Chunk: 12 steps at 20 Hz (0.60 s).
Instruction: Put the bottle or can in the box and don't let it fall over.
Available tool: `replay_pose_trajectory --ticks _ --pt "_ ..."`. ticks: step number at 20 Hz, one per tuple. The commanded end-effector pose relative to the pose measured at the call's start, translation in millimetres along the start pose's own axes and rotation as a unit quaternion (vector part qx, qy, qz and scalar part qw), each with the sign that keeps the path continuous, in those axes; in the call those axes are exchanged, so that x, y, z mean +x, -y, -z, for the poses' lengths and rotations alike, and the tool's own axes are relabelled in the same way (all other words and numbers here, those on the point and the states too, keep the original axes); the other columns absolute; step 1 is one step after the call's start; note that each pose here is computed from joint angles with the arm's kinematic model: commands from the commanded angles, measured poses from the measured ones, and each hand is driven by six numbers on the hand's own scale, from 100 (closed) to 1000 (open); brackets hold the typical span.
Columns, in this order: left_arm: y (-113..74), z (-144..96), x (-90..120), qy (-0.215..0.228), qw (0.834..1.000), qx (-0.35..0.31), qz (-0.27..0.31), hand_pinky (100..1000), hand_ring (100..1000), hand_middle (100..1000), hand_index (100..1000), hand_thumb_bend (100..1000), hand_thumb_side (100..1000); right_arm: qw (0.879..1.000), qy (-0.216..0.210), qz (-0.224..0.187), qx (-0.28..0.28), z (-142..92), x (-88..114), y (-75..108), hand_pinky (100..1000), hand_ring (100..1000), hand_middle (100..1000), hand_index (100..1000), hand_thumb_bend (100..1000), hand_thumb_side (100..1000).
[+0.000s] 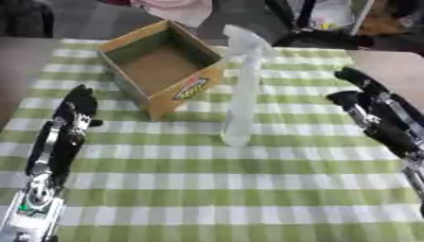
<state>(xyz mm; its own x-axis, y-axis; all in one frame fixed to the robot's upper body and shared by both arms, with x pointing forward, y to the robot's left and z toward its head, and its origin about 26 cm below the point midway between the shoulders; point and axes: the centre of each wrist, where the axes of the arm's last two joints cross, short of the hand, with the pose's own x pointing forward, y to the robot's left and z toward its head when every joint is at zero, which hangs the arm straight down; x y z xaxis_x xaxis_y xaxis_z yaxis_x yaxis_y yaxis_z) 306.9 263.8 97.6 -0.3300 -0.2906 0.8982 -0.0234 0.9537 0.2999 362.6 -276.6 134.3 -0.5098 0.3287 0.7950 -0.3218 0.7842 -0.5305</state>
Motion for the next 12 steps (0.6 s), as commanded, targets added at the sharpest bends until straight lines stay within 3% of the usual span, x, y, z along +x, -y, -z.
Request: replay_pose_trajectory --ticks 1,12 --pt "-1.0 2.5 7.1 0.015 1.0 -0.003 -0.001 731 1000 1000 909 427 841 0.999 -0.005 -0.034 0.025 9.4 2.9 13.2 856 802 973 1000 100 608" --pt "2.2 4.3 9.9 0.02 1.0 -0.009 -0.008 732 1000 1000 909 426 844 0.996 -0.028 -0.054 0.07 52.0 -9.8 9.2 855 801 972 1000 100 632"
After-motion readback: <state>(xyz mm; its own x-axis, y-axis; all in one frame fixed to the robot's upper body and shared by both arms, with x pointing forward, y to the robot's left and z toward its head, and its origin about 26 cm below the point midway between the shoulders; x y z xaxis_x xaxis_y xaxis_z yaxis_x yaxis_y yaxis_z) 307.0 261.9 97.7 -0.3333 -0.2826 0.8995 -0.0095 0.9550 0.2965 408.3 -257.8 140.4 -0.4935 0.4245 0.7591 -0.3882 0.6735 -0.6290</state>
